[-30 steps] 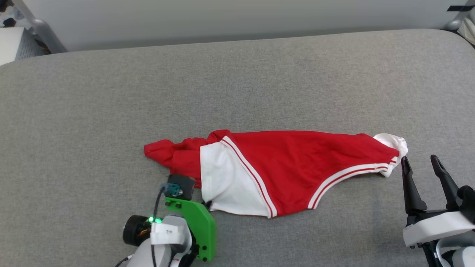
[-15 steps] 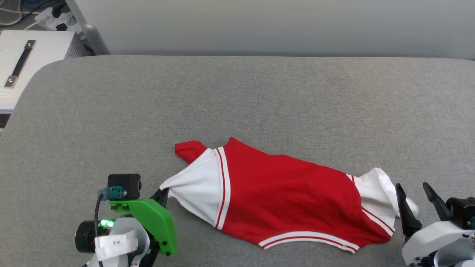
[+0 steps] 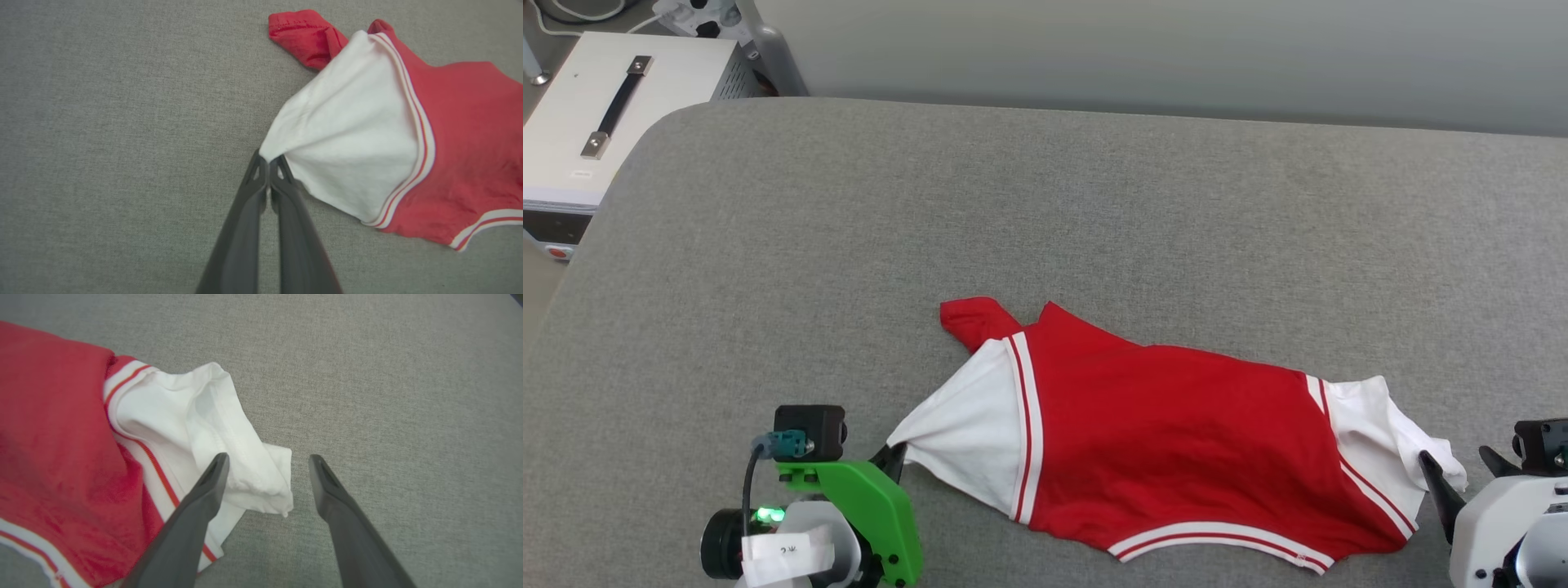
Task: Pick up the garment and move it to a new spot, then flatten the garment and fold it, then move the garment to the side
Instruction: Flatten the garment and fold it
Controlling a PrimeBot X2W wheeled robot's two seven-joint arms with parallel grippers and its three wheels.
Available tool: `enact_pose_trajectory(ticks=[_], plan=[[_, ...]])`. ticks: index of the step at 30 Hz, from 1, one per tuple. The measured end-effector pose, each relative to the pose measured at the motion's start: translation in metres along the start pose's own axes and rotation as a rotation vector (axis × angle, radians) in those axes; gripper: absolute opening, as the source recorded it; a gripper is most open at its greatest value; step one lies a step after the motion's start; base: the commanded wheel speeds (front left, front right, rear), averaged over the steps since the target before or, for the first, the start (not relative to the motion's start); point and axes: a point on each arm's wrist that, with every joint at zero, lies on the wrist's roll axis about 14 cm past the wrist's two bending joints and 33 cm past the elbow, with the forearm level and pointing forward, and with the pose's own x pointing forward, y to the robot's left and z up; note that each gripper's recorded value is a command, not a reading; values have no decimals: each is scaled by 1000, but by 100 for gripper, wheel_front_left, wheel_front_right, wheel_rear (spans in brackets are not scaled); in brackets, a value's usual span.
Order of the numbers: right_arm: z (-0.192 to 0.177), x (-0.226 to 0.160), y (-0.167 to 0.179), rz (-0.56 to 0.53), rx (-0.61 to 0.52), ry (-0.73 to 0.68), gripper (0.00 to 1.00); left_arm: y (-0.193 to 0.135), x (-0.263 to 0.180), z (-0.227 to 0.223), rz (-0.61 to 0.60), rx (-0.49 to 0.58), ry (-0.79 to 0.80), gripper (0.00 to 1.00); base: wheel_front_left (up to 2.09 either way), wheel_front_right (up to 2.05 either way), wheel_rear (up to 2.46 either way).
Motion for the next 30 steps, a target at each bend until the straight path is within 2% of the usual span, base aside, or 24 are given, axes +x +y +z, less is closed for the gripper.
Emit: enact_pose_trajectory(ticks=[6, 14, 30], plan=[[-10, -9, 0, 34, -55, 166, 100, -2, 2, -3, -7, 3, 6, 0, 0, 0, 0], [-18, -9, 4, 81, -153, 287, 100, -3, 7, -5, -10, -6, 21, 0, 0, 0, 0], [-35, 18, 23, 166, -239, 365, 100, 2, 13, -8, 3, -13, 37, 0, 0, 0, 0]])
